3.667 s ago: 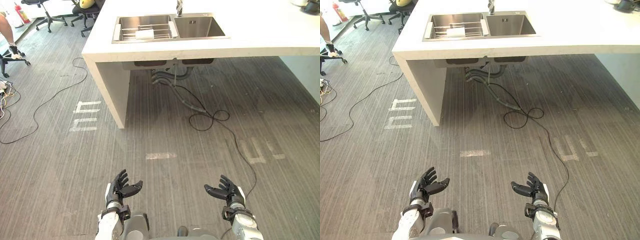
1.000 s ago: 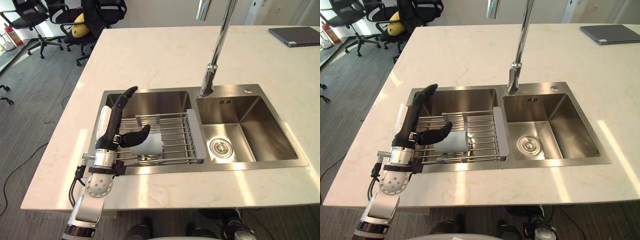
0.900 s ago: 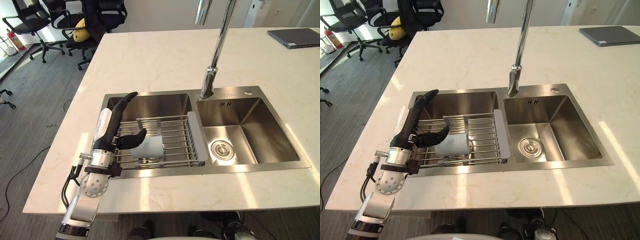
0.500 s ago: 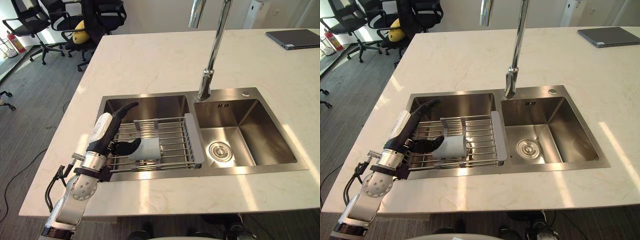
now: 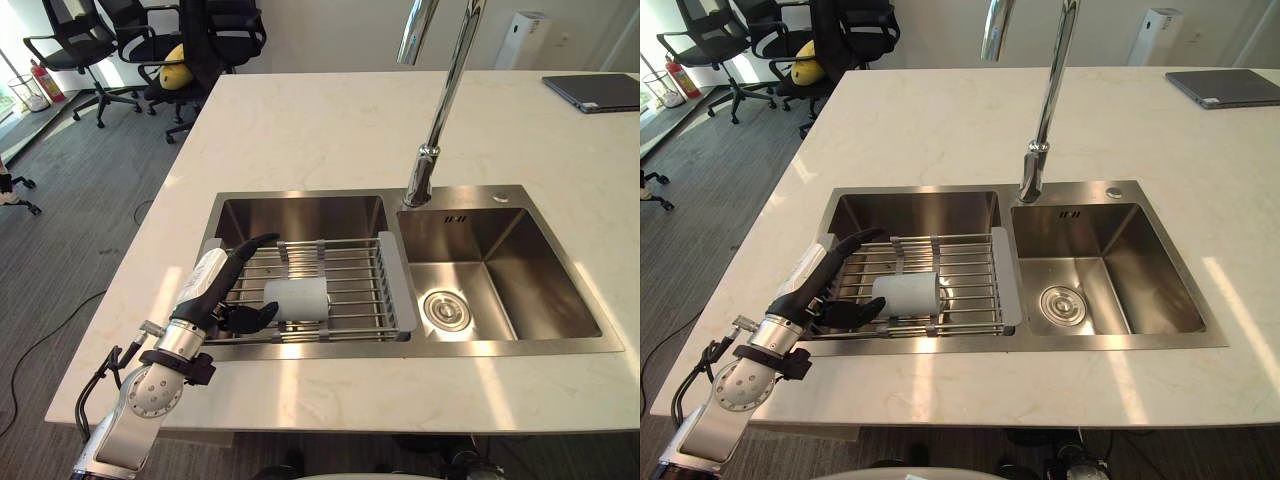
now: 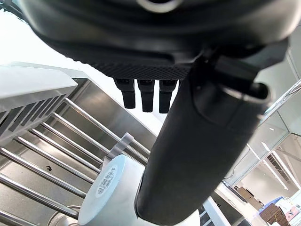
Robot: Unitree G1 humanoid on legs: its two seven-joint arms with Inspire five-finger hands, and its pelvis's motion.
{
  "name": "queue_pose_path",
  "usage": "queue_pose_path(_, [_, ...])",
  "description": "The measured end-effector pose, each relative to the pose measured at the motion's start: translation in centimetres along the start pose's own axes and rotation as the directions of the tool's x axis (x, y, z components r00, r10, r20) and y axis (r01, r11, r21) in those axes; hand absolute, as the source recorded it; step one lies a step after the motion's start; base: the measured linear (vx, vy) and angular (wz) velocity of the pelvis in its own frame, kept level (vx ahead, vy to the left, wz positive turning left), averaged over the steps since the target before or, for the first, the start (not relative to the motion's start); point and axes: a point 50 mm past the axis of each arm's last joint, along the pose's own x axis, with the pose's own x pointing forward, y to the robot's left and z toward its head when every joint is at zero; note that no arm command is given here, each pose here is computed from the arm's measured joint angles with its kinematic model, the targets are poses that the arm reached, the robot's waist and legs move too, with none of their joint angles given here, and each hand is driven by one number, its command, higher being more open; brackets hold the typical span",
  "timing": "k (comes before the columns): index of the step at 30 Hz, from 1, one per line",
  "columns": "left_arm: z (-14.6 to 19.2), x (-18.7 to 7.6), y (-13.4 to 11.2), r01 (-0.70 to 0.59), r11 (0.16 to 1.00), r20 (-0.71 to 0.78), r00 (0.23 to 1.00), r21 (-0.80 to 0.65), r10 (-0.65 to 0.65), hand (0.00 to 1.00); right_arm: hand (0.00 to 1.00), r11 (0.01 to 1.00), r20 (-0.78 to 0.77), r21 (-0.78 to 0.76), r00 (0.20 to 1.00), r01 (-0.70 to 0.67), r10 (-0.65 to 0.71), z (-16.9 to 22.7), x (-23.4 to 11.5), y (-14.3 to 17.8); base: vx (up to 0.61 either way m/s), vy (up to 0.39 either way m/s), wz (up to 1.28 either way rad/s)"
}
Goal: Walk over to the sink, pick up the cup, carry it to the dishwasher, place the cup inside the dishwasher, then close the dishwasher door
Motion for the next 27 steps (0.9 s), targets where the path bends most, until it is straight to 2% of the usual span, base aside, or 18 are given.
queue_pose_path(16, [-0.3, -0.2, -2.1, 0.118, 0.993, -0.013, 0.993, 0.018, -0.118, 0.9, 0.9, 0.999, -0.007, -0.032, 1.0, -0.005, 0.005, 0.0, 0.0, 0.1, 0.0, -0.002, -0.01])
queue_pose_path(27, [0.0, 1.3, -2.3, 0.168, 0.98, 0.019, 0.985, 0.105, -0.171, 0.9, 0.9, 0.999, -0.016, -0.033, 1.0, -0.007, 0.006, -0.1, 0.0, 0.1, -0.02, -0.007, -0.03])
